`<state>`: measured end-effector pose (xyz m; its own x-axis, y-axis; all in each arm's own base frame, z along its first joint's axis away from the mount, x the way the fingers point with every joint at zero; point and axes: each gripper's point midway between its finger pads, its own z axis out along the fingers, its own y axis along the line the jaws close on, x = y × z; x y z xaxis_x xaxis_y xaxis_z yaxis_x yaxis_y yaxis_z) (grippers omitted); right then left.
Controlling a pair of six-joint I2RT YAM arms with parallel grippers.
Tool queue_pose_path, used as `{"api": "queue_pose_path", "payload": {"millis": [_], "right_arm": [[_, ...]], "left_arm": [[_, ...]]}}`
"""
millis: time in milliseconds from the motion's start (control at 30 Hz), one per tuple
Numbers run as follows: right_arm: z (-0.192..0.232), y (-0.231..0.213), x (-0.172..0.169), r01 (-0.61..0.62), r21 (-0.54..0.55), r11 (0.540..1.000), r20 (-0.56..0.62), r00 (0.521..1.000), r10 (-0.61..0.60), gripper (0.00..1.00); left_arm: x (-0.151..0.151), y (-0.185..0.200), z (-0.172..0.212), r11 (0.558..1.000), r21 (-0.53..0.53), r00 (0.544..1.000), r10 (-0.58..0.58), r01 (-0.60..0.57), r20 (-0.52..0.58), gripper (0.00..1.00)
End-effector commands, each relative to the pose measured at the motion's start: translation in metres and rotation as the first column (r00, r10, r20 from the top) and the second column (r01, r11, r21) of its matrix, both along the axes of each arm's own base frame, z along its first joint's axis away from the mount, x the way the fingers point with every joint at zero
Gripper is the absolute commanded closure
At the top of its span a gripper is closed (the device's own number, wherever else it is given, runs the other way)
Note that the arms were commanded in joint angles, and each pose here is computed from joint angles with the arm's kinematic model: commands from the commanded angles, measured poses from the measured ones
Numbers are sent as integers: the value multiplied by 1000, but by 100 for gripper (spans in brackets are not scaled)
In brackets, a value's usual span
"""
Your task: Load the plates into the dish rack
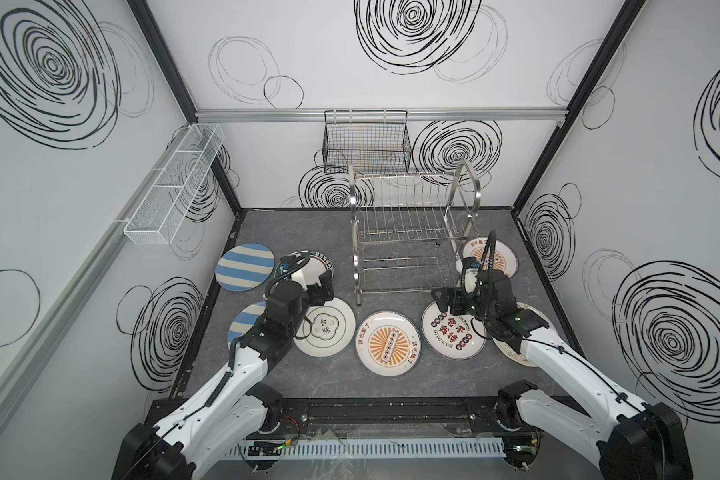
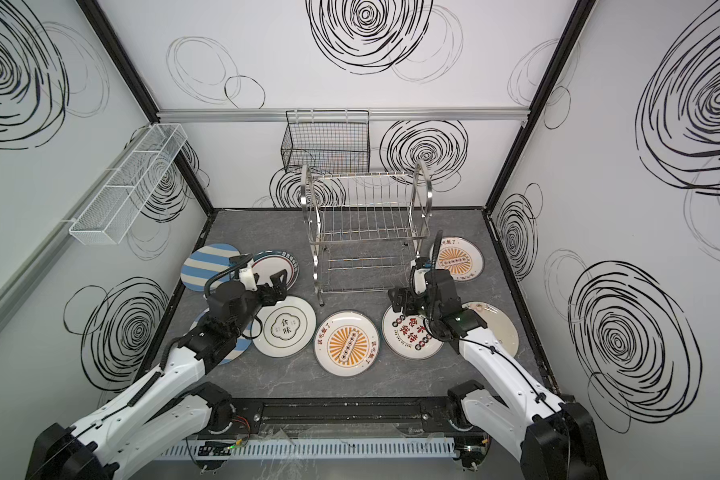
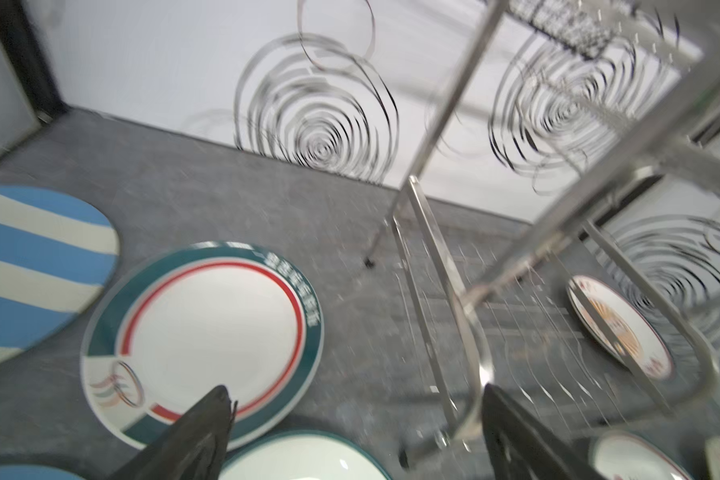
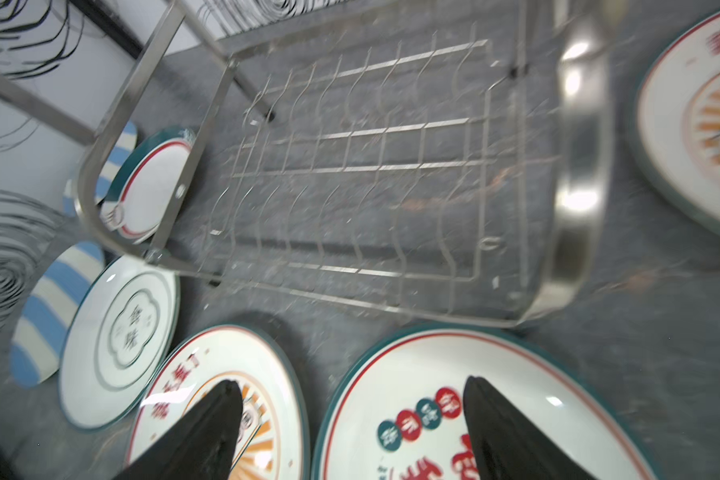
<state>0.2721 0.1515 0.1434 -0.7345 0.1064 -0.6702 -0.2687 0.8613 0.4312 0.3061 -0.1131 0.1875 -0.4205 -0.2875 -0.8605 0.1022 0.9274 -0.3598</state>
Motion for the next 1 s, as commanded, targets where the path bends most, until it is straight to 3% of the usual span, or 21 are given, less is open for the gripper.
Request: {"api": "queue_pose_path", "payload": {"millis": [0,233,400,733,967], "right_arm": [[-17,28,-44,-73,104,992,-177,980,91,15],[-45,58,-101,-71,189,979,-359,923,136,18],[-56,60,-123,-34,217,976,-419,899,125,21],[-81,67,-142,43,312,949,-502,856,126,30],[-91,71,-137,87,339,937,-487,868,96,33]], "left_arm": [[-36,-34,-37,984,-92,970,-168,153,-179,4],[-64,-62,-52,946,-162,928,-312,282,-205,4],[-75,-75,-64,926,-177,904,-367,333,-218,4],[-91,-92,-93,905,-187,852,-424,383,-308,4],[-99,-104,-98,875,-195,828,-483,444,-283,4]]}}
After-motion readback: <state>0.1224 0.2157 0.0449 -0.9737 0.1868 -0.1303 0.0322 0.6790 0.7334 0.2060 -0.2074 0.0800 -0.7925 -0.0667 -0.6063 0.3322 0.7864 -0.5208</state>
